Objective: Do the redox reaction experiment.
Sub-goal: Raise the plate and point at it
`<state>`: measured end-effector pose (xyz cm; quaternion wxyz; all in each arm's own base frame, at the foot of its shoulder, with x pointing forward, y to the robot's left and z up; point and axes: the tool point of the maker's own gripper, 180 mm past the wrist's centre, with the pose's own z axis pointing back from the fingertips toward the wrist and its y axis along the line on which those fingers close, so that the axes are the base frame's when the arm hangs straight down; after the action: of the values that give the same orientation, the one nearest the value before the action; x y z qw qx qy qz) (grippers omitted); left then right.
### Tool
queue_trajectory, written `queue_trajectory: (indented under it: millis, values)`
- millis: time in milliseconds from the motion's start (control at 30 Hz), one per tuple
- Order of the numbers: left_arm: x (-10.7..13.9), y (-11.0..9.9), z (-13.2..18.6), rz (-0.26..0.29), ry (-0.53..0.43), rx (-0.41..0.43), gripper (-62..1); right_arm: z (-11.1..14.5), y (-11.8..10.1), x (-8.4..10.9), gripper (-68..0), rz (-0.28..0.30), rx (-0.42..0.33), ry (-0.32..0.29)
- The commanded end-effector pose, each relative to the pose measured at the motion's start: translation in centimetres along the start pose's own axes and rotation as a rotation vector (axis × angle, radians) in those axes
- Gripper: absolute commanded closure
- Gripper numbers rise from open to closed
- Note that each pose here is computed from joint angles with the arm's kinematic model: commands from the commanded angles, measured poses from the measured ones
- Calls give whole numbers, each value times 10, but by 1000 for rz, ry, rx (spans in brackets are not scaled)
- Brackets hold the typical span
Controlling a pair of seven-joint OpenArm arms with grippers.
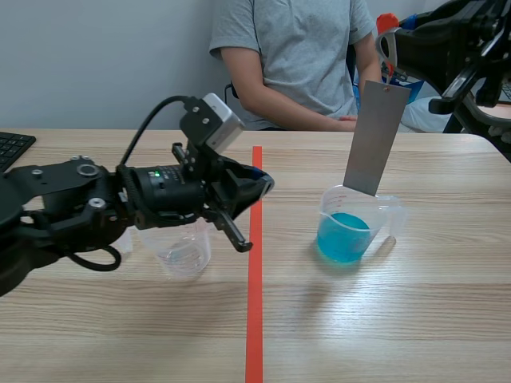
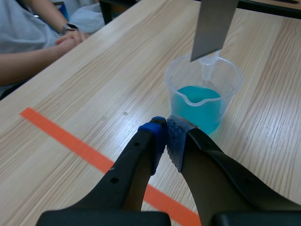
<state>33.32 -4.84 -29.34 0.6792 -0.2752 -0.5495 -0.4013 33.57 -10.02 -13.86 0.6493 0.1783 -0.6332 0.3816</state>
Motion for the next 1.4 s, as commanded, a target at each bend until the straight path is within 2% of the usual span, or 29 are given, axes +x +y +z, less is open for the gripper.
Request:
queue_trajectory:
  millis: [0,133,333,567,1000,1367]
  values:
    - [15,-3,-9,7,-49,-7,-36,3,-5,12,-15,21,-8,-30]
    - [17,-11,-27,14,-74,-28,-36,3,-5,12,-15,21,-8,-30]
    - [13,-19,-47,17,-63,-48,-36,3,-5,12,-15,21,-8,-30]
    - [19,-19,-63,25,-84,-17,-36,3,-5,12,-15,21,-8,-30]
    - [42,-26,-76,27,-148,2,-36,3,-5,11,-15,21,-8,-26]
    - [41,-25,-77,30,-154,7,-36,3,-5,11,-15,21,-8,-26]
